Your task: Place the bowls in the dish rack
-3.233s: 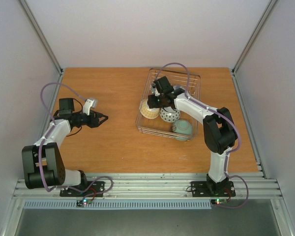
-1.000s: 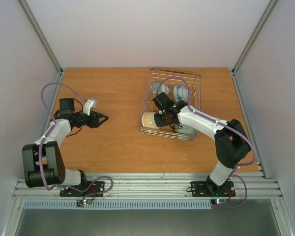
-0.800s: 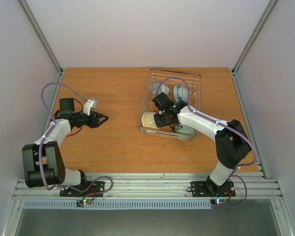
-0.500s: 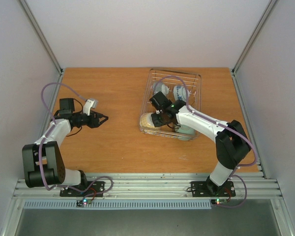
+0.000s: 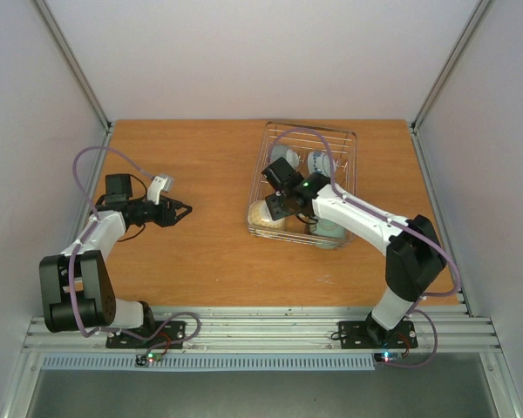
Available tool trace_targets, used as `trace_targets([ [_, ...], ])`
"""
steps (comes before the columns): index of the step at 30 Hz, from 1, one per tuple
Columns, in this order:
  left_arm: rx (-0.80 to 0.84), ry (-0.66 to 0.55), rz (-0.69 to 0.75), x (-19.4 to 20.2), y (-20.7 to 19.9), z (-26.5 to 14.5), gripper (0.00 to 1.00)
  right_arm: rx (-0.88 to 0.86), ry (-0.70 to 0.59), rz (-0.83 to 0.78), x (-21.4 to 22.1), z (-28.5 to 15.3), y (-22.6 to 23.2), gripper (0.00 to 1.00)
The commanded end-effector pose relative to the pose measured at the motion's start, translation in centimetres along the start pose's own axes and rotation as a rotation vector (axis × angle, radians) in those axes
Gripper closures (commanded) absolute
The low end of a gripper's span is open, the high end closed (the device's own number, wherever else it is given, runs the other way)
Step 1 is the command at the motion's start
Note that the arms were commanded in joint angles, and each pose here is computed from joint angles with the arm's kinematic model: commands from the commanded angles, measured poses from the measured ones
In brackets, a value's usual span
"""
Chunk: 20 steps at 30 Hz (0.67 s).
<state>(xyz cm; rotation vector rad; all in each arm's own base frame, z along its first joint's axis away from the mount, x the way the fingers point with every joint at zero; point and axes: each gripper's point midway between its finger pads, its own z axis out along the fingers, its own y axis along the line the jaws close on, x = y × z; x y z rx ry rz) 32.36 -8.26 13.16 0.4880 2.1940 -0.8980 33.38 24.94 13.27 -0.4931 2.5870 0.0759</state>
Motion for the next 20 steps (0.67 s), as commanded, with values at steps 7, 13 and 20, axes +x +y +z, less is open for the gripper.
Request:
trace_targets([
  [7, -0.045, -0.036, 0.044, -0.9, 0.2, -0.7, 0.51, 0.013, -0.199, 0.046, -1.2, -6.8, -2.2, 0.2],
  [13, -0.093, -0.04, 0.033, -1.0, 1.0, -0.8, 0.51, 0.044, -0.253, 0.099, 0.6, -9.3, -4.2, 0.2],
  [20, -0.139, -0.053, 0.021, -1.4, 1.7, -1.0, 0.5, 0.109, -0.308, 0.174, 3.1, -12.5, -7.1, 0.19],
])
